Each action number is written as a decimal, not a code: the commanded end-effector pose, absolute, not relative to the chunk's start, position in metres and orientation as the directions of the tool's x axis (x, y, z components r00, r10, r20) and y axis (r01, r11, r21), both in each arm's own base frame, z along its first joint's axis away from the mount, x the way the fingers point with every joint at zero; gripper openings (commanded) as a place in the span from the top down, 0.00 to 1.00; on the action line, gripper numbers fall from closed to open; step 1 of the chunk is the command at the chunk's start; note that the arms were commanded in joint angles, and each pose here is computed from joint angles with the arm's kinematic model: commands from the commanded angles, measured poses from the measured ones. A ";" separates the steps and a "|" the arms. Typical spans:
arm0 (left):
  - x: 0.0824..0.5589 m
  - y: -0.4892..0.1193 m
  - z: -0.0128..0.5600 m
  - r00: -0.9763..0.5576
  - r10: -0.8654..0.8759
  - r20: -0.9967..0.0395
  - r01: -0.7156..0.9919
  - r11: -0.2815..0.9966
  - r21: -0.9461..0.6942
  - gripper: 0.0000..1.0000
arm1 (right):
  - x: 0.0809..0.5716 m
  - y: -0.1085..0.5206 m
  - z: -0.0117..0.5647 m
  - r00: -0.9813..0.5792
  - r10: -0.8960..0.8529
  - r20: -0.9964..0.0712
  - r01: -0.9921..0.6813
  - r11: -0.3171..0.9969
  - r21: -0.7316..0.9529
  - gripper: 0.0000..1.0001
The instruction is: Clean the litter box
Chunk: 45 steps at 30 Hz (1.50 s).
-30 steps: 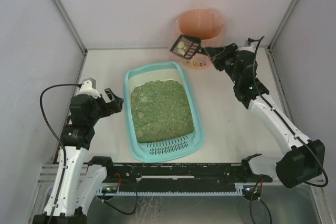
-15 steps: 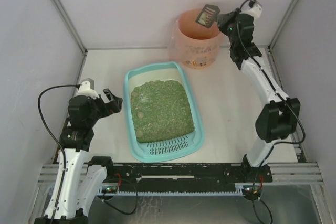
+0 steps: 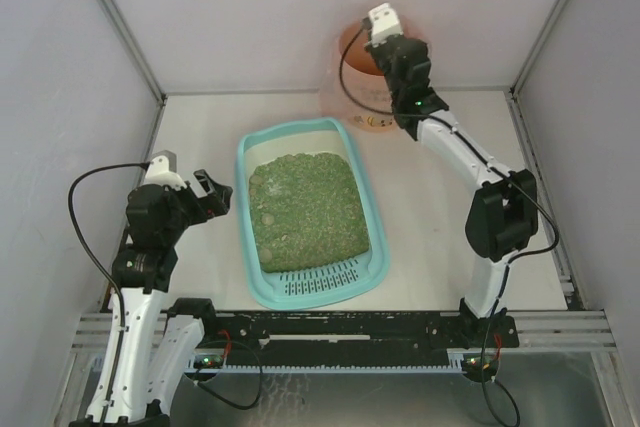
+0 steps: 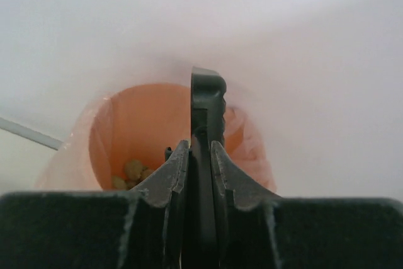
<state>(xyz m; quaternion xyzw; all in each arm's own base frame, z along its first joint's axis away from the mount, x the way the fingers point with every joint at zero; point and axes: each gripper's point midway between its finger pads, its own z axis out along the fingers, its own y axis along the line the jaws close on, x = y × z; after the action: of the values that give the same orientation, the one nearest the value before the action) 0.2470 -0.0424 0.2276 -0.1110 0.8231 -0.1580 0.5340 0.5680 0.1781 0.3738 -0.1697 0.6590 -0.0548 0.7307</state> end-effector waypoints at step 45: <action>0.262 -0.069 0.199 -0.533 -0.336 -0.777 0.059 0.901 -0.430 0.23 | 0.331 0.260 0.338 -0.513 0.247 -0.822 -0.424 0.759 0.493 1.00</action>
<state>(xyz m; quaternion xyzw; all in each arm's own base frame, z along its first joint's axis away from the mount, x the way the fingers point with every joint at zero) 0.2591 -0.0609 0.2040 -0.0909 0.8511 -0.1946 0.4790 0.3551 0.2563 0.3537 -0.0607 0.7736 0.3324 0.5360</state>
